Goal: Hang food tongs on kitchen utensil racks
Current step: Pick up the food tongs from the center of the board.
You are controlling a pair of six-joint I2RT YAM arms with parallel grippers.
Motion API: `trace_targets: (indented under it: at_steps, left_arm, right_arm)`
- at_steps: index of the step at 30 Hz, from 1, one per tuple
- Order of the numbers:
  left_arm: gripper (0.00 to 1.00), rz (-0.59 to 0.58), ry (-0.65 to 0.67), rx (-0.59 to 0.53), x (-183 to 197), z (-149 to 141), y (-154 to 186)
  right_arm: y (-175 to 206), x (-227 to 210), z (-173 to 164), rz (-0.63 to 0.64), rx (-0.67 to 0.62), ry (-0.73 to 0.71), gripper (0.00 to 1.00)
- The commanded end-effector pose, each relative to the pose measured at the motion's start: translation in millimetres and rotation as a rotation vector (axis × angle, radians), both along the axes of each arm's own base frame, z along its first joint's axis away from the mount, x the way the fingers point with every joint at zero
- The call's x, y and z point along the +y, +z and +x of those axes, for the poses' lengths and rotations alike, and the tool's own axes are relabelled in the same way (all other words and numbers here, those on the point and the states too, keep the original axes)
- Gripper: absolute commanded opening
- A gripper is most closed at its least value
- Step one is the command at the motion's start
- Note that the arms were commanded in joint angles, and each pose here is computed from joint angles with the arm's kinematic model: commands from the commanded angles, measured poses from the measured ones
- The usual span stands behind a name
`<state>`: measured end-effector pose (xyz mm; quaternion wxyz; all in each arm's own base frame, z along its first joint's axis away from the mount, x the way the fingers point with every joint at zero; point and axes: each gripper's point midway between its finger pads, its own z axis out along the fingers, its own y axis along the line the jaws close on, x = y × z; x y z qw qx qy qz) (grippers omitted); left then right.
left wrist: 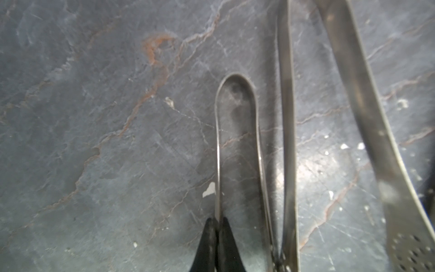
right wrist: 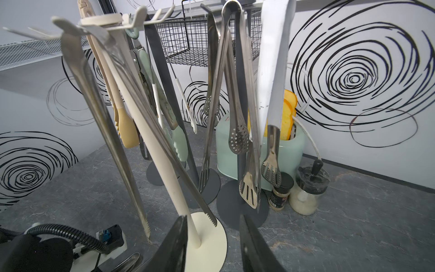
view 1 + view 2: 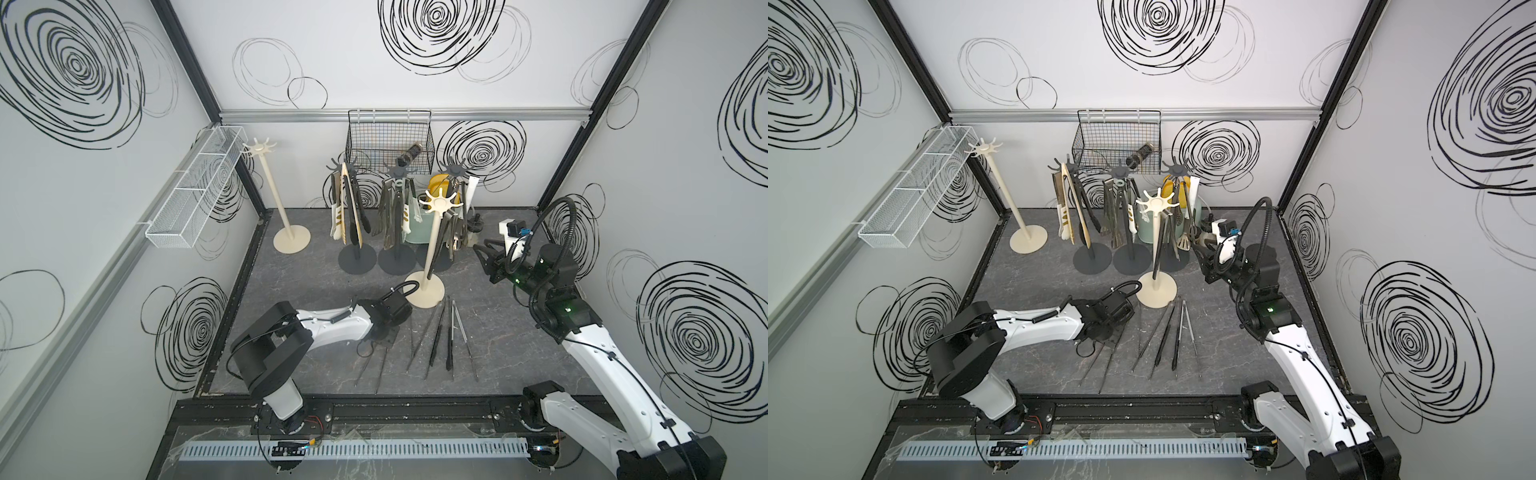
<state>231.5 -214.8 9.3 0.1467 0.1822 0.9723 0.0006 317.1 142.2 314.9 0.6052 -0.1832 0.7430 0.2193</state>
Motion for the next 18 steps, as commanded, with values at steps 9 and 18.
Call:
trace_targets:
  at_steps: [9, 18]
  left_arm:
    - [0.00, 0.056, 0.144, -0.069, 56.9, 25.8, 19.4]
    - [0.00, -0.179, 0.119, -0.377, 35.8, 79.6, 126.8]
  right_arm:
    - [4.9, -5.2, 1.2, 0.015, -0.009, -0.022, 0.39]
    - [4.4, -17.2, 4.6, 0.032, 0.010, -0.069, 0.39]
